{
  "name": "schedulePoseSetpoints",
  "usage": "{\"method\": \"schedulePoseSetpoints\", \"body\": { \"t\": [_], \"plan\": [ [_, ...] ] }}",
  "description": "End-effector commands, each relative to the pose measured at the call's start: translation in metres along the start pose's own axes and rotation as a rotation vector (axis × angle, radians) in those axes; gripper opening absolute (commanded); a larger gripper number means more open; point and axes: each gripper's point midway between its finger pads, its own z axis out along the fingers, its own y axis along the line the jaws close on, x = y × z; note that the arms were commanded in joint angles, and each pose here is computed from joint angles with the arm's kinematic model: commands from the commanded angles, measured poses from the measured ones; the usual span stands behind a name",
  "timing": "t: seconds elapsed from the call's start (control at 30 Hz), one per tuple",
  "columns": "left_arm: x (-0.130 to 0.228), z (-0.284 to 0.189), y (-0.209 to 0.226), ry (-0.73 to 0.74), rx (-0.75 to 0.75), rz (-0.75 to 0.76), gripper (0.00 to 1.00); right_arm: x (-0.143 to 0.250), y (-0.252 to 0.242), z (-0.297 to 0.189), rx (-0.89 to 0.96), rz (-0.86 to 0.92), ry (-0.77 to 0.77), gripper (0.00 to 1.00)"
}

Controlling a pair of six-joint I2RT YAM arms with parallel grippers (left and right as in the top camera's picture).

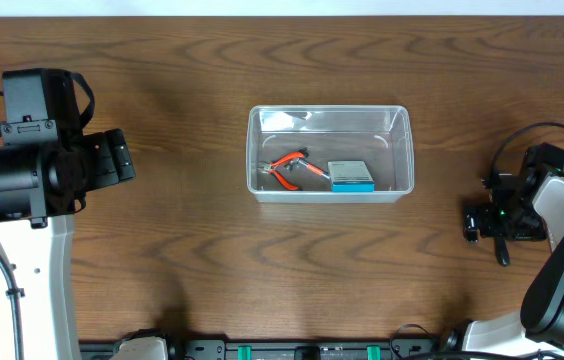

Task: Pack container
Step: 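Lower the right gripper onto the yellow-handled screwdriver and close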

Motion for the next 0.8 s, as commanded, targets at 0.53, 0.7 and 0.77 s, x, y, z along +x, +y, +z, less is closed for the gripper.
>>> {"method": "schedulePoseSetpoints", "body": {
  "t": [0.53,0.7,0.77],
  "plan": [
    [-0.0008,-0.0008,0.003,-0.003,-0.01,-0.014,0.98,0.0103,-0.0101,0.0045,0.056,0.02,0.051,0.57],
    [-0.0008,-0.0008,0.0029,-0.003,-0.01,-0.014,0.98,0.0107,-0.0107,0.0044,0.06,0.019,0.053,0.48],
    [-0.0008,-0.0008,0.003,-0.003,-0.01,-0.014,0.98,0.0106,-0.0107,0.0044,0.06,0.02,0.053,0.45]
  ]
}}
